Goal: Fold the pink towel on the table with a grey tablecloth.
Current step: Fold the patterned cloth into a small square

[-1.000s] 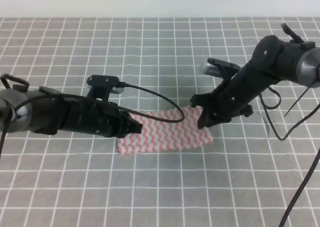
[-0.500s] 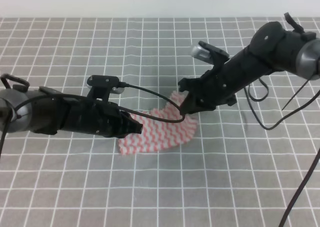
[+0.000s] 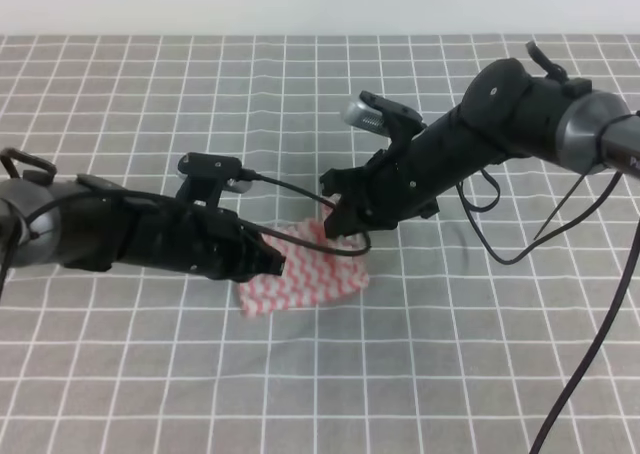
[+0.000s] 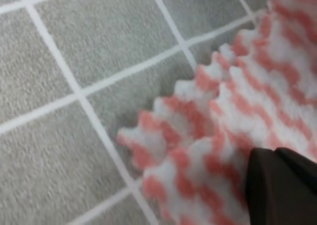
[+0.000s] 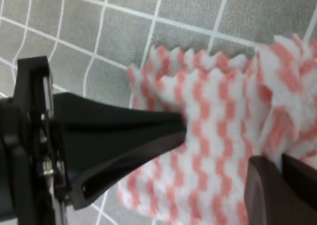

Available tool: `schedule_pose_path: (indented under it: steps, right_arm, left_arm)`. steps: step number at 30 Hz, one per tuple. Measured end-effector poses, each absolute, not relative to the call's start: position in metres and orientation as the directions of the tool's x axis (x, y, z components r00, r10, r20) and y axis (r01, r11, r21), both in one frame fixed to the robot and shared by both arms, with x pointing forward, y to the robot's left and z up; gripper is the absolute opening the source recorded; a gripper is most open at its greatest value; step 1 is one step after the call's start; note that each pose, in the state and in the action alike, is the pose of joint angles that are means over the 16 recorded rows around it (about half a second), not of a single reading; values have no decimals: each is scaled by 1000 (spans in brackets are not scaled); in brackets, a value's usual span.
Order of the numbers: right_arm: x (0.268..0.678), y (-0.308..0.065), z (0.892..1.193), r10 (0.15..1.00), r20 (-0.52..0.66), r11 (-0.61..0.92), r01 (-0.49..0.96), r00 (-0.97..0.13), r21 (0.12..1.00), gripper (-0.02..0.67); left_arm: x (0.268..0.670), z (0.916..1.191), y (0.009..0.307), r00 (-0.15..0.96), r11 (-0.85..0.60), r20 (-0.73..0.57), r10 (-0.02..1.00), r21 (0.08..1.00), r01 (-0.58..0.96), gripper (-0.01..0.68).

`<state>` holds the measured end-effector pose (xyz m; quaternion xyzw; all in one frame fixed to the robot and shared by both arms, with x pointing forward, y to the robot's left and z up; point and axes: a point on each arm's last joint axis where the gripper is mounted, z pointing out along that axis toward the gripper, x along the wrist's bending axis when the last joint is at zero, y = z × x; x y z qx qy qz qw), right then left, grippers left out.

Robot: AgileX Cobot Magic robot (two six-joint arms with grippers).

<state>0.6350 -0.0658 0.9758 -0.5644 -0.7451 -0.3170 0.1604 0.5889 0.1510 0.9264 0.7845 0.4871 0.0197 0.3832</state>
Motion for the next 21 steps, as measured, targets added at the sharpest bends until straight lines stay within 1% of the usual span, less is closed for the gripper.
schedule_pose_path:
  steps: [7, 12, 16, 21]
  right_arm:
    - [635, -65, 975, 740, 595, 161, 942, -312, 294, -13]
    - [635, -65, 975, 741, 595, 162, 942, -312, 292, -13]
    - [635, -65, 975, 741, 594, 164, 942, -313, 292, -13]
    - [635, -66, 975, 741, 593, 165, 942, -314, 292, -13]
  left_arm:
    - [588, 949, 166, 532, -201, -366, 763, 648, 734, -1]
    - [588, 957, 177, 523, -172, -400, 753, 648, 742, -1]
    - [589, 954, 182, 509, -157, -434, 743, 627, 763, -1]
    - [591, 940, 184, 481, -147, -463, 744, 590, 794, -1]
